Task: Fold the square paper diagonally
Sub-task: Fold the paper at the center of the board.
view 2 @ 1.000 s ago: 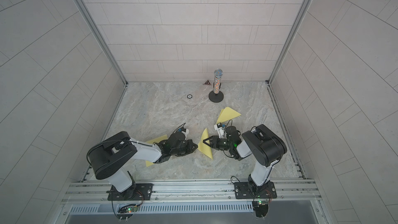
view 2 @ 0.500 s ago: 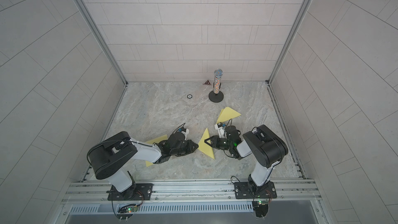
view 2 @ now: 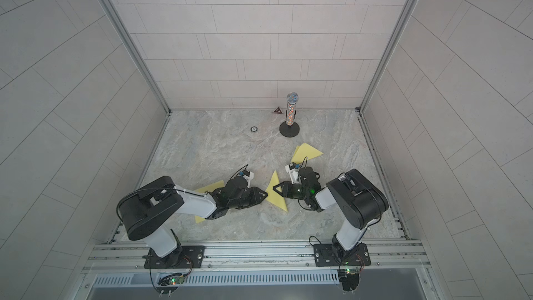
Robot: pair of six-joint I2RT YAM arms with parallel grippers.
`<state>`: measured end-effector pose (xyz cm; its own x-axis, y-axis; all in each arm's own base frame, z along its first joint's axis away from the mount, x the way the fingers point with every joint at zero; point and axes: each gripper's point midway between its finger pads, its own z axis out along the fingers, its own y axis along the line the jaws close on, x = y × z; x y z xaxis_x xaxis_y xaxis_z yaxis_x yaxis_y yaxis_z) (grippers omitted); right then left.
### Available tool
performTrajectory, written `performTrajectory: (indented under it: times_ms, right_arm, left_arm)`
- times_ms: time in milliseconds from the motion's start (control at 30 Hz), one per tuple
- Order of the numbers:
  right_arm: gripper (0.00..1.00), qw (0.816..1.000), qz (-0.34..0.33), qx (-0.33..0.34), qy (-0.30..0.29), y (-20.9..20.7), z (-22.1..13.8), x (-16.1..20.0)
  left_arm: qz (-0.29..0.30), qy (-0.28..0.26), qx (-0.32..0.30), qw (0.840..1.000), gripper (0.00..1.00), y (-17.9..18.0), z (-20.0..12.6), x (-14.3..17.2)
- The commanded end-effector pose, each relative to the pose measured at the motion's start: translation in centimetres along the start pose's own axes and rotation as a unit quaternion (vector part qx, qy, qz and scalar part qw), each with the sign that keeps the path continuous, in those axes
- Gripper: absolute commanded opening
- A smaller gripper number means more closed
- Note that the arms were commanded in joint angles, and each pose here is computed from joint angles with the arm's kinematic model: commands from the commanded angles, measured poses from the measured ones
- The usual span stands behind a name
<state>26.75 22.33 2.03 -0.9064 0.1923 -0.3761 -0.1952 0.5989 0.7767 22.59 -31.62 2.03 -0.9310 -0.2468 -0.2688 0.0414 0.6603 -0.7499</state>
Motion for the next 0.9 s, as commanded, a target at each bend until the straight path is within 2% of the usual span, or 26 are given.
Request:
performTrajectory:
  times_ms: [0,133,867]
  right_arm:
    - [0.24,0.983,0.076,0.147,0.073,-7.1,-1.4,6.0]
    - [0.22,0.985,0.071,0.143,0.072,-6.8,-1.4,5.8]
    - [0.25,0.986,0.060,0.119,0.096,-5.6,-0.8,6.9]
  left_arm:
    - [-0.016,0.038,-0.109,0.993,0.29,6.4,-0.4,2.7]
    - [-0.016,0.038,-0.110,0.993,0.26,6.5,-0.4,2.7]
    - [-0.016,0.040,-0.111,0.993,0.26,6.6,-0.4,2.7]
